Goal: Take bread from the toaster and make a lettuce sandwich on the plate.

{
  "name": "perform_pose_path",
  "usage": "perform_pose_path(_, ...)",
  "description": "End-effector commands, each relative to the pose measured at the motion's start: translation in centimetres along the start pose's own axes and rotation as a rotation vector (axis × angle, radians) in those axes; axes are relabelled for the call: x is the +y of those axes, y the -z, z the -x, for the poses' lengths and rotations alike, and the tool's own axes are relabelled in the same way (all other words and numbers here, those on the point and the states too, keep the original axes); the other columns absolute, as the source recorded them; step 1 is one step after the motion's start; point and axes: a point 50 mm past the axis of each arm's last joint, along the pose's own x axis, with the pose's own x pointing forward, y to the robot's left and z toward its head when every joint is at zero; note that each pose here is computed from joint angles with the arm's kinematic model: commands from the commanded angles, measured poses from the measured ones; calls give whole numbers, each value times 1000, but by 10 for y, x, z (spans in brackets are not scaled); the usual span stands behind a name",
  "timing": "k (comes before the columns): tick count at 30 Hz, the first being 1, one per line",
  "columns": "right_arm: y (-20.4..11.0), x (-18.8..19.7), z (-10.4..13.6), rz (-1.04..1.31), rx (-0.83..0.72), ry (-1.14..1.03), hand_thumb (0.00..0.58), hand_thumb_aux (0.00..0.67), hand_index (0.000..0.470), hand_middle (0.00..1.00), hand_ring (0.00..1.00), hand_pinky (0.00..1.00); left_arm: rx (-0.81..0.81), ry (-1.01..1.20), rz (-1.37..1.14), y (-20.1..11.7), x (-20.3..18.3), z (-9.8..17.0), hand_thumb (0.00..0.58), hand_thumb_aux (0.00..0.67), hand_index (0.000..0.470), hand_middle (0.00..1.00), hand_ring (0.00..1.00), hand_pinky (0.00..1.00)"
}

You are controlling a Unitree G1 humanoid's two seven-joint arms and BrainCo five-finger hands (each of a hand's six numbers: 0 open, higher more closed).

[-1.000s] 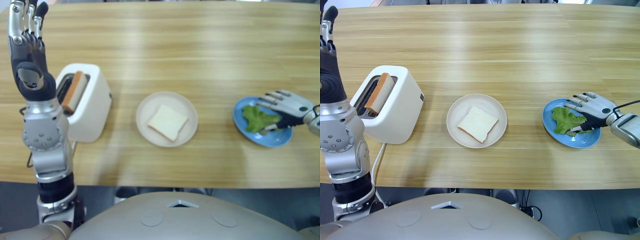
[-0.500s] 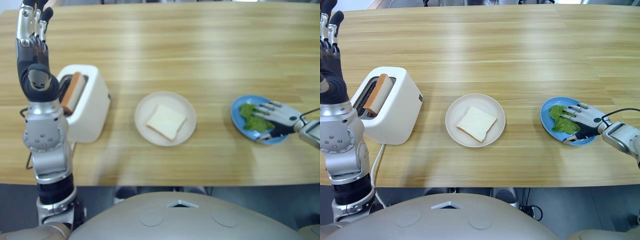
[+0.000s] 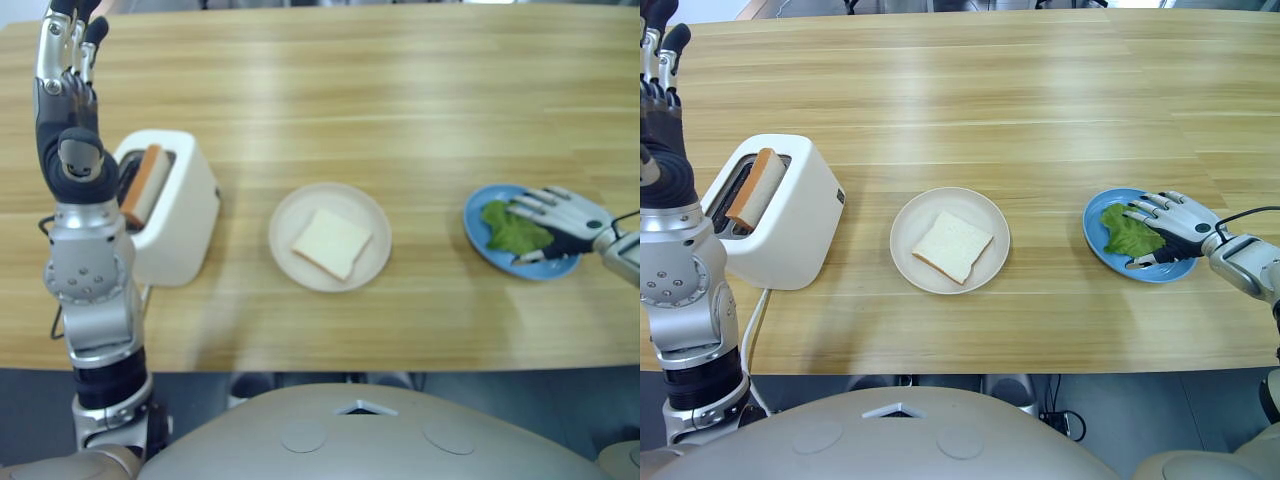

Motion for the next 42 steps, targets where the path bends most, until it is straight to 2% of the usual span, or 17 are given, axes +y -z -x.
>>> perform_pose_path(1,3,-7,2,-34,-17,40,0,0,0,0,0,0,14,10,-2,2,0,1,0,0,0,0,0,0)
perform_pose_path(15,6,1,-7,140,0,-36,0,0,0,0,0,0,18,18,-1,2,-3,1,0,0,0,0,0,0)
perform_pose_path(30,-3,-7,-29,223,-61,-59,0,0,0,0,0,0,20,26,-9,2,-2,2,0,0,0,0,0,0)
perform_pose_path(42,-10,0,-32,218,-83,-80,0,0,0,0,0,0,24,38,-21,3,-2,3,0,0,0,0,0,0)
